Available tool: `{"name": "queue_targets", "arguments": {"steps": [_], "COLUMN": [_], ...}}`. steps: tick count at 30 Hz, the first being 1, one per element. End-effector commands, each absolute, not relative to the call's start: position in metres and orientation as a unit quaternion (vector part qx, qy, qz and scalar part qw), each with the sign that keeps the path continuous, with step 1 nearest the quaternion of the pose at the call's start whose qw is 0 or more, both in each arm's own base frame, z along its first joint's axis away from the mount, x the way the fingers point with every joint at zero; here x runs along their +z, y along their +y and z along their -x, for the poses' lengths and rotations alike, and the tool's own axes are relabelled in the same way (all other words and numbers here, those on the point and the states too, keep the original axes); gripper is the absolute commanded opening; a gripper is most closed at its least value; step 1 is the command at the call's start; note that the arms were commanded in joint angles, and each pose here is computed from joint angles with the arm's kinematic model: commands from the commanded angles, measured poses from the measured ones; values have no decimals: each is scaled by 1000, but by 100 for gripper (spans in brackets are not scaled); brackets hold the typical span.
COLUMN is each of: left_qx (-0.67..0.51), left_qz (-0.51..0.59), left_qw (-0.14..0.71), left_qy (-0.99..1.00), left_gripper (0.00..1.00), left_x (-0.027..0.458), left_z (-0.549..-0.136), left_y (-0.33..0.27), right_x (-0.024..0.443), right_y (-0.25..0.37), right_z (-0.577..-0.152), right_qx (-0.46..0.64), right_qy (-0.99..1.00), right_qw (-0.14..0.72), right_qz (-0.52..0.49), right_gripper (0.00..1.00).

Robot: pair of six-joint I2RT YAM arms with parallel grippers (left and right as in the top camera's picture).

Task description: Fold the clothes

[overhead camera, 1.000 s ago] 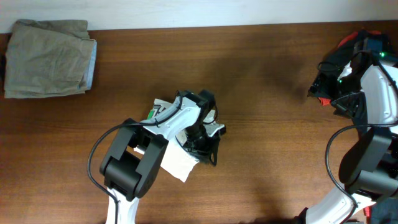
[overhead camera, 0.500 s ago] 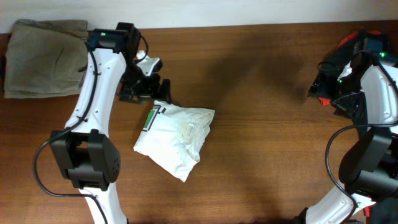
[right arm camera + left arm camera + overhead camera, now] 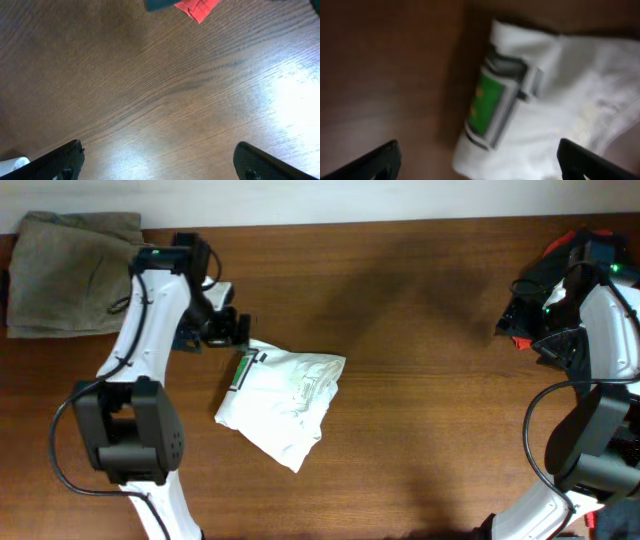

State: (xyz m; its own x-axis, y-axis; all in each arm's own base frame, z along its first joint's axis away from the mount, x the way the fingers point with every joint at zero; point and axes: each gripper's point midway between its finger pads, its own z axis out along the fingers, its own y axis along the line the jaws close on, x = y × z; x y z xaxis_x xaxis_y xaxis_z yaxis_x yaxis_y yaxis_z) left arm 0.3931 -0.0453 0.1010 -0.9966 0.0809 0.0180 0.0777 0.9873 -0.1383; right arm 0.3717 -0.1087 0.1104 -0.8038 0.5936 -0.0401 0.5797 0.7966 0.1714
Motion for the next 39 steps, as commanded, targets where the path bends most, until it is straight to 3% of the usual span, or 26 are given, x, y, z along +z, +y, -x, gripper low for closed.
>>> {"name": "queue_targets", "arguments": {"steps": [1, 6, 13, 15, 16, 17, 18, 20, 23, 25, 31, 39], "left_qx": [96, 304, 364, 361, 361, 360, 359, 358, 340, 263, 70, 30], "left_qz": [41, 57, 58, 69, 72, 74, 76, 79, 74, 50, 34, -44], "left_qw": [36, 16, 60, 46, 42, 37, 31, 24, -9, -39, -233, -387], "left_qy": [-994, -951, -928, -929, -929, -929, -930, -930, -937, -963, -969, -921], "left_gripper": [99, 99, 98, 83, 82, 68, 30, 1, 1, 1, 1, 1], "left_x": [68, 37, 6, -2, -2, -3, -3, -4, 1, 11, 84, 133], "left_z": [-376, -353, -335, -342, -344, -346, -348, -352, -376, -411, -529, -585], "left_y": [-19, -47, -84, -87, -88, -87, -87, -87, -82, -57, 16, 102], "right_x": [111, 111, 111, 111, 111, 111, 111, 111, 111, 111, 111, 111], "right_y": [-110, -110, -110, -110, -110, -110, -110, -110, -110, -110, -110, -110], "right_z": [-371, -371, -371, -371, -371, -371, -371, -371, -371, -371, -371, -371], "right_qx": [71, 71, 71, 71, 71, 71, 71, 71, 71, 71, 71, 71], "right_qy": [947, 947, 947, 947, 947, 947, 947, 947, 947, 947, 947, 947], "right_qw": [47, 47, 47, 47, 47, 47, 47, 47, 47, 47, 47, 47], "right_qz": [-309, -309, -309, -309, -309, -309, -309, -309, -309, -309, -309, -309], "right_gripper": [99, 99, 99, 99, 99, 99, 99, 99, 99, 98, 99, 99]}}
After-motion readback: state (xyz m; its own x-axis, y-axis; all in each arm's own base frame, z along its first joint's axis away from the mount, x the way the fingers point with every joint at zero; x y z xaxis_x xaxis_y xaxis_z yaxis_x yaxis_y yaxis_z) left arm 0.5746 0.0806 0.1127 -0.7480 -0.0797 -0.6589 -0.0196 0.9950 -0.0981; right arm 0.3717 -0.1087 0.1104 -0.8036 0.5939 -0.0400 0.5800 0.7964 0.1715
